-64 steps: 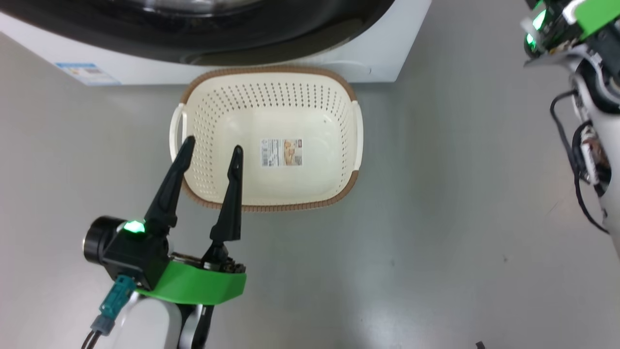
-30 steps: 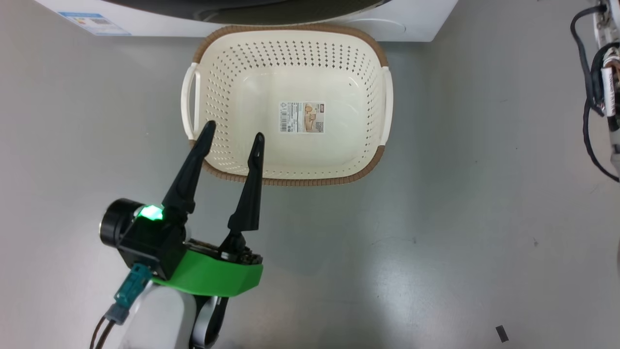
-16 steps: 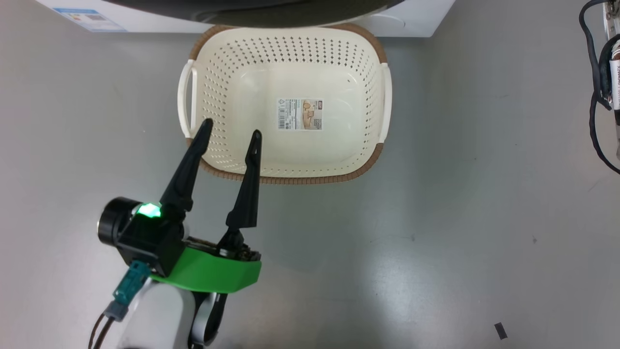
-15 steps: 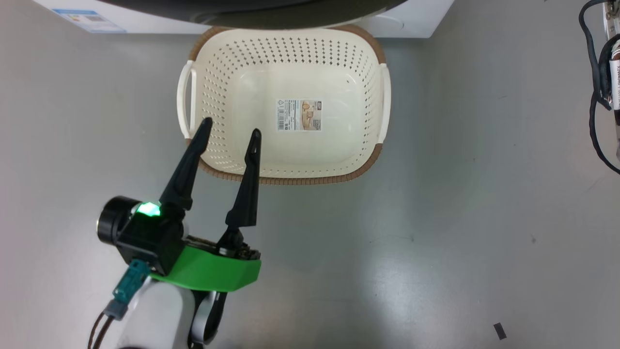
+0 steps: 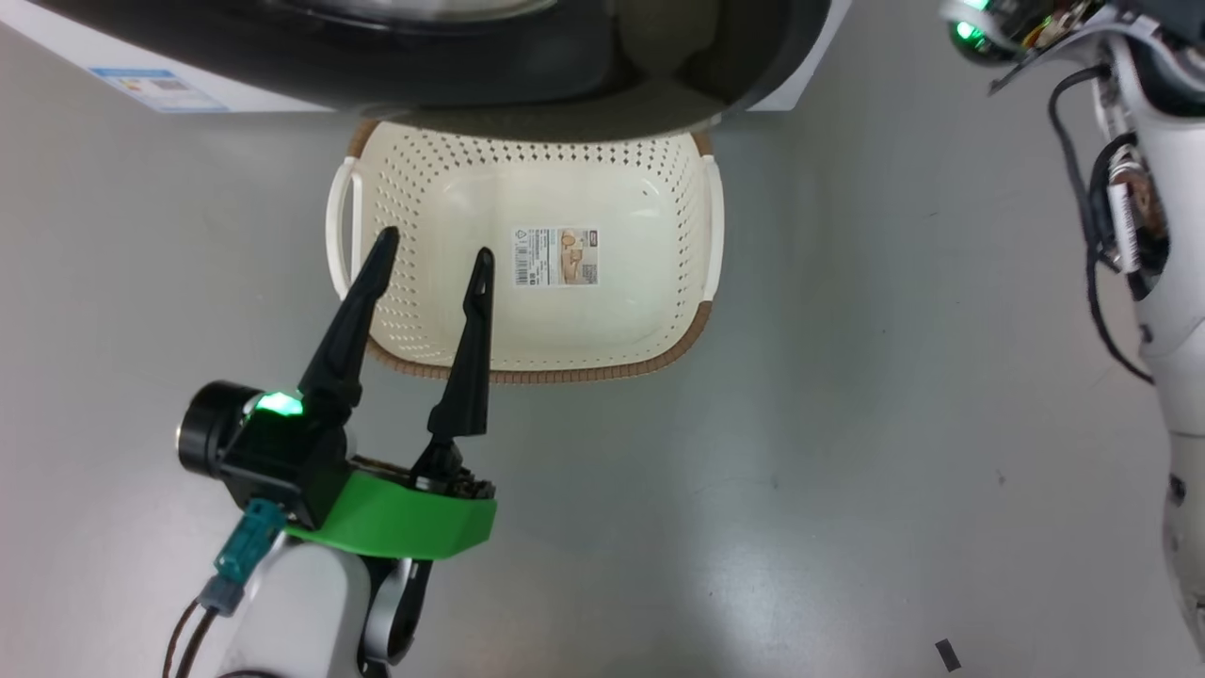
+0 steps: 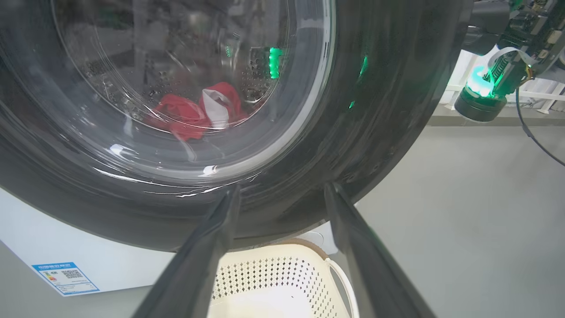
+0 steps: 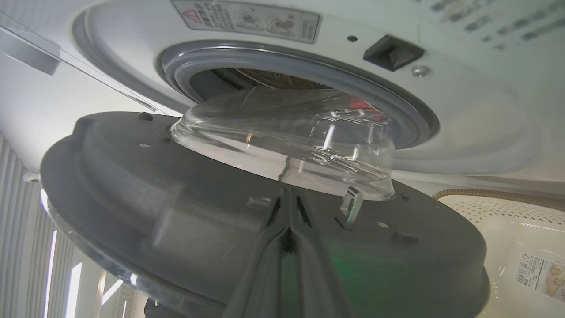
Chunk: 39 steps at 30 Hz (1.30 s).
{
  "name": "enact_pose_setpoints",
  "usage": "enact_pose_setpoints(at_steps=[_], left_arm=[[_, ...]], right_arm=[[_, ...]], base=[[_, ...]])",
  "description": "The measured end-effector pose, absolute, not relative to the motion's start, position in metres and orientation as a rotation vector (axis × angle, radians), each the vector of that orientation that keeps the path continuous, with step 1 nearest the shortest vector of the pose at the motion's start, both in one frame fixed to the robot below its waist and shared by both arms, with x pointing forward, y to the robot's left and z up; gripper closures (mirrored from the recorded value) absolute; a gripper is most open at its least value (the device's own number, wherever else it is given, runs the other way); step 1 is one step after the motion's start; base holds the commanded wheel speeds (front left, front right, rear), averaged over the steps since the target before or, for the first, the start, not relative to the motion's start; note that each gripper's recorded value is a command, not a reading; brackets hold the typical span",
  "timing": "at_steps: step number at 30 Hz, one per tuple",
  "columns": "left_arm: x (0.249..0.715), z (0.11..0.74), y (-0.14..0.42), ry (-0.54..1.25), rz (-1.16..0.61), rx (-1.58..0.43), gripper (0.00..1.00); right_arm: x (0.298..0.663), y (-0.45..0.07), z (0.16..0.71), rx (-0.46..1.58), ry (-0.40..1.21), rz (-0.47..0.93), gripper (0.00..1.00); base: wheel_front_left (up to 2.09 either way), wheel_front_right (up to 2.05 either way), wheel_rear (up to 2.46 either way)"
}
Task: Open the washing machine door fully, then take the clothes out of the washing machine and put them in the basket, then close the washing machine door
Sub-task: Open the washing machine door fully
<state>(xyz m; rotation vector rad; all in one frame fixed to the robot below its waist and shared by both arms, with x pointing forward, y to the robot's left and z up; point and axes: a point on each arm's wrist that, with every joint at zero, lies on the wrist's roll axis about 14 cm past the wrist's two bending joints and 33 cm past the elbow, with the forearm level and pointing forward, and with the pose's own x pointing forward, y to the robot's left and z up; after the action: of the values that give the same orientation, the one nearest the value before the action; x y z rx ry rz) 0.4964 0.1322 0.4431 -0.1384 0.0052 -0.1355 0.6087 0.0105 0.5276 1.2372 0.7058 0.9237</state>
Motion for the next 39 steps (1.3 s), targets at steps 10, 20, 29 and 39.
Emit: enact_pose_setpoints(at_steps=[10, 20, 29, 39], left_arm=[[0.493, 0.454, 0.131, -0.014, -0.138, -0.148, 0.00], [0.486, 0.463, 0.129, -0.028, -0.152, -0.153, 0.00], [0.487, 0.463, 0.127, -0.028, -0.155, -0.157, 0.00], [0.489, 0.462, 0.127, -0.029, -0.152, -0.161, 0.00]], right_arm=[[0.581, 0.015, 0.527, 1.203, 0.757, 0.938, 1.00], [0.569, 0.010, 0.527, 1.224, 0.754, 0.887, 1.00], [0.598, -0.026, 0.528, 1.270, 0.523, 0.668, 0.08], [0.584, -0.073, 0.505, 0.924, 0.227, 0.456, 0.00]], base=[[0.00, 0.00, 0.00], [0.00, 0.00, 0.00], [0.00, 0.00, 0.00], [0.00, 0.00, 0.00]])
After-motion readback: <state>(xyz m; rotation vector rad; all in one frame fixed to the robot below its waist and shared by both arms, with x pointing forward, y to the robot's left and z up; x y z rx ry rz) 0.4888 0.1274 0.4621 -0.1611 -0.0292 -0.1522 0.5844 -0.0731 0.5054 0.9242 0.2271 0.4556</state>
